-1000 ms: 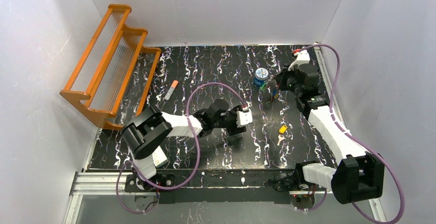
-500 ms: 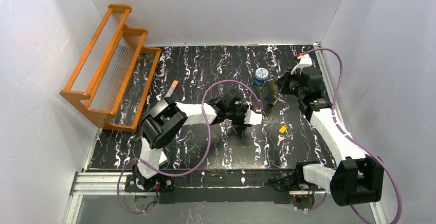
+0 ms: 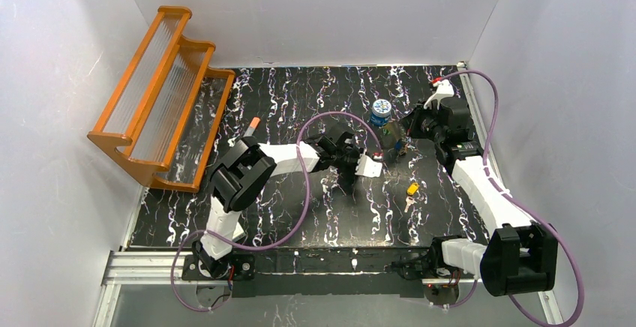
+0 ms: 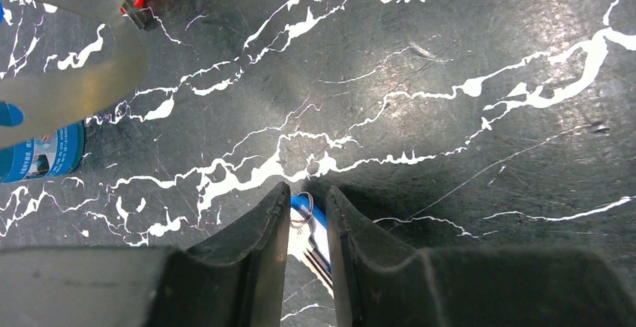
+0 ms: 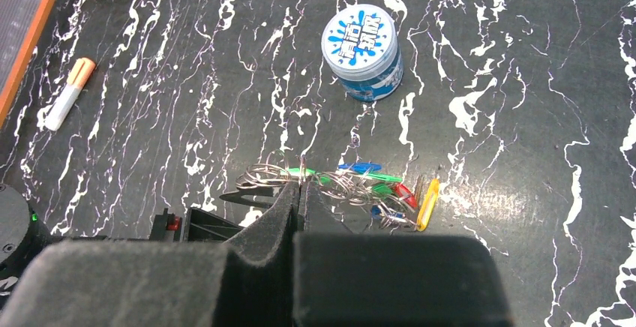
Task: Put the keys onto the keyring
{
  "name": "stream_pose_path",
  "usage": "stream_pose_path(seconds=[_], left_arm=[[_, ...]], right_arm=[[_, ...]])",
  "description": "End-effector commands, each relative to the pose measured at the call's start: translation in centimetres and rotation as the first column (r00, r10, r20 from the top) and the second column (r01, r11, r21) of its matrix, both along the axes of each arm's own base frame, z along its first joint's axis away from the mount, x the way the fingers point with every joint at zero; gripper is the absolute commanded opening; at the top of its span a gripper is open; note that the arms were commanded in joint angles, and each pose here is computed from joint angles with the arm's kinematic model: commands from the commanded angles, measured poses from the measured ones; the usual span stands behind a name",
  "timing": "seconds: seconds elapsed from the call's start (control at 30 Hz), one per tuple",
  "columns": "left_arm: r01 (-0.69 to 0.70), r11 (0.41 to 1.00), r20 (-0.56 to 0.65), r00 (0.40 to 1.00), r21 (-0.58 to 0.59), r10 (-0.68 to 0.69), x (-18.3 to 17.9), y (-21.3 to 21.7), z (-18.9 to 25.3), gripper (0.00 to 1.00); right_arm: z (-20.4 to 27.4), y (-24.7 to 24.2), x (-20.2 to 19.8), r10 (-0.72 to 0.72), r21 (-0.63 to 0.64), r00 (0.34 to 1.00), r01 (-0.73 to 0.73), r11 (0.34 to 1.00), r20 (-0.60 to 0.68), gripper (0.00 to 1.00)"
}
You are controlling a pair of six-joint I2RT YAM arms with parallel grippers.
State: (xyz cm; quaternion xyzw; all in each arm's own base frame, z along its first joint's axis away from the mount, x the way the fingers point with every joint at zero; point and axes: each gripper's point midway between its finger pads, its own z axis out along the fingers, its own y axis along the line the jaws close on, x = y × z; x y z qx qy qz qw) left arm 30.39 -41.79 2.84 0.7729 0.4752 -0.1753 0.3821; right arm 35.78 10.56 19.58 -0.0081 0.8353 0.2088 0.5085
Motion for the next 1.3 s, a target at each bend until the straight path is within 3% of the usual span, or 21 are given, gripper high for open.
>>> stream_pose_path(seconds=[0.0,0.2,0.3,0.4,0.63,0.87,1.13,1.27], left_arm=[[0.021,0.997,-0.052,0.998,0.071,-0.017,-0.4,0.8,-2.0,0.21],[0.03,0.993,-0.059,0.998,0.115,-0.024,-0.1,1.2,-2.7,0.1],[0.031,0.992,-0.056,0.998,0.119,-0.025,0.2,1.2,-2.3,0.0],[0.026,0.993,-0.08,0.997,0.112,-0.017,0.4,1.3,-1.6,0.0],[-0.102,0.991,-0.189,0.978,-0.088,0.084,1.9,1.2,3.4,0.0],[-0.319,0.884,-0.247,0.938,-0.343,0.243,3.1,3.6,8.9,0.0],[-0.42,0.821,-0.316,0.897,-0.387,0.31,1.9,5.9,11.3,0.0],[-0.457,0.784,-0.344,0.88,-0.42,0.329,0.6,7.2,12.9,0.0]], right_arm=[[1.9,0.2,0.9,0.005,0.033,0.997,-0.007,0.999,0.073,0.01],[1.9,0.4,0.9,0.016,0.041,0.997,-0.019,0.999,0.073,0.01],[2.0,0.5,0.9,0.025,0.044,0.997,-0.028,0.999,0.074,0.01],[2.0,0.6,0.9,0.028,0.046,0.997,-0.031,0.998,0.075,0.01],[2.4,1.0,0.8,0.05,0.058,0.996,-0.054,0.997,0.078,0.01],[2.6,1.8,0.6,0.093,0.083,0.993,-0.099,0.992,0.072,0.01],[2.8,2.8,0.1,0.157,0.103,0.985,-0.164,0.981,0.073,0.01],[2.4,4.3,-0.9,0.257,0.134,0.964,-0.265,0.955,0.071,0.01]])
